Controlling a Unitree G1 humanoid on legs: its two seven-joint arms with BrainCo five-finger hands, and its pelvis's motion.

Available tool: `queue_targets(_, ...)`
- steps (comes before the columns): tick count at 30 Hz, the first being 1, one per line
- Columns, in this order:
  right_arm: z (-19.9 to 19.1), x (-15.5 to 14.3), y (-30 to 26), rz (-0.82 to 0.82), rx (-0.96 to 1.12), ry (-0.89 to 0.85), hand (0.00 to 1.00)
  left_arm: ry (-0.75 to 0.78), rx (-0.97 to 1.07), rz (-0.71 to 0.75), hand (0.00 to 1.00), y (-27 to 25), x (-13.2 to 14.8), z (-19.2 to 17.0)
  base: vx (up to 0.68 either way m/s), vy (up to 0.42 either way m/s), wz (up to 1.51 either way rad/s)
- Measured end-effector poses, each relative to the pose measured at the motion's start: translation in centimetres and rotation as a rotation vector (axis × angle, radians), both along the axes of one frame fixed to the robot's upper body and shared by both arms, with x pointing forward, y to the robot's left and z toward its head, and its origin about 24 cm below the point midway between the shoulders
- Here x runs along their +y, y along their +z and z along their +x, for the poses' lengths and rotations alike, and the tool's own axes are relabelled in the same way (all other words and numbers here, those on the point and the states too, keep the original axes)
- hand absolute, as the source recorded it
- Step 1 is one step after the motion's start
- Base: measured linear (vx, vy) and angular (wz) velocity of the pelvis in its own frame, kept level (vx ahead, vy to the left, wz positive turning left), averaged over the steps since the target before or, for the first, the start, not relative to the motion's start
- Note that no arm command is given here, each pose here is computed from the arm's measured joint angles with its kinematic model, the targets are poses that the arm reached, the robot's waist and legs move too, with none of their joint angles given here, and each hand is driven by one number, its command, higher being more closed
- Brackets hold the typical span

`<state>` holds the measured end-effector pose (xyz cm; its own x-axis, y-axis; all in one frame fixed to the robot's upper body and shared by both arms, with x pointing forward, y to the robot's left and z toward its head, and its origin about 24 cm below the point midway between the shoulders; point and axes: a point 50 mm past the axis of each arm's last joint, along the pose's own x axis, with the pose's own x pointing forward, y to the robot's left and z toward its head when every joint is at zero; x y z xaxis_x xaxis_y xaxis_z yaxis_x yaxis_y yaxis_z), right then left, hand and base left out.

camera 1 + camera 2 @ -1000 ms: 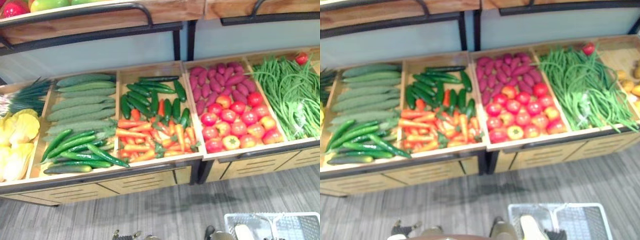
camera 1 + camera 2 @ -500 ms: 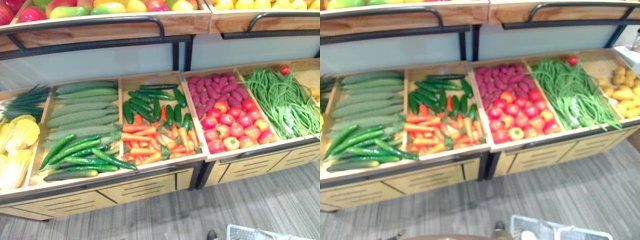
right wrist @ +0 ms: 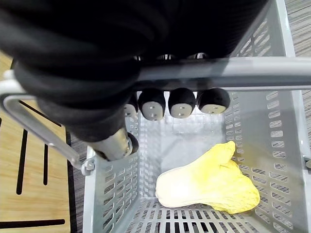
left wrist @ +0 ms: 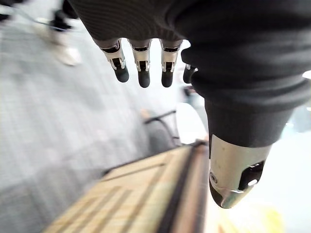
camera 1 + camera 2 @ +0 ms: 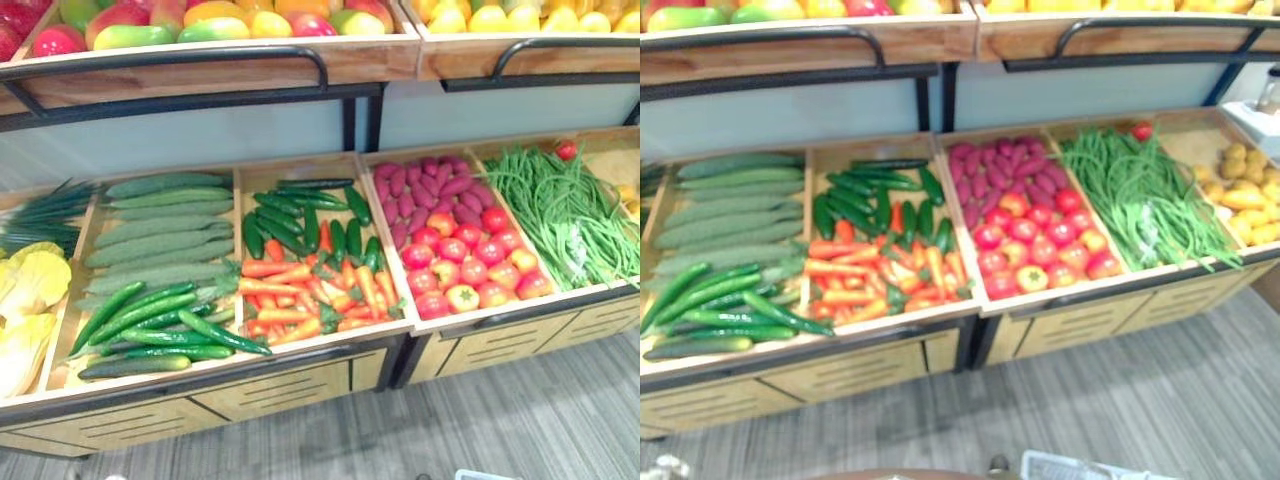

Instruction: Pick vegetable in the basket

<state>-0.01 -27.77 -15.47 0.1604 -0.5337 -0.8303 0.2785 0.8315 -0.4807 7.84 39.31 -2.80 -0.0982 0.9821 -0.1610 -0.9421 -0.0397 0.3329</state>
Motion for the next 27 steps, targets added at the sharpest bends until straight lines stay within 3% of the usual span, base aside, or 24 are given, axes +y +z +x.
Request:
queue_targets(2, 0.2, -0.1, 0.2, -0.018, -0.005, 0.034, 1.00, -0.097, 0.034, 0.256, 0.00, 4.3, -0.1, 2.5, -0.04, 0.001, 0.02)
queue_targets(4, 0.2, -0.3, 0.3, -0.028, -0.014, 0.043, 1.00, -0.148, 0.074, 0.375, 0.00, 6.0, -0.6, 3.7, -0.04, -0.008, 0.00)
queue_targets(12, 0.5, -1.0, 0.7, -0.055, -0.021, 0.087, 1.00, -0.483, 0.134, 0.709, 0.00, 10.4, -4.7, 9.0, -0.01, -0.004, 0.01)
queue_targets(16, 0.9, -1.6, 0.9, -0.071, -0.030, 0.096, 1.00, -0.825, 0.236, 0.930, 0.00, 12.1, -7.2, 11.6, 0.02, -0.004, -0.07)
queue_targets(22, 1.9, -2.9, 1.5, -0.098, -0.033, 0.162, 1.00, -1.300, 0.423, 1.110, 0.00, 12.5, -9.9, 14.4, 0.03, 0.006, -0.15)
queue_targets(27, 3.3, -3.5, 2.1, -0.127, -0.057, 0.227, 1.00, -1.530, 0.531, 1.124, 0.00, 11.7, -11.4, 15.7, 0.02, 0.007, -0.16)
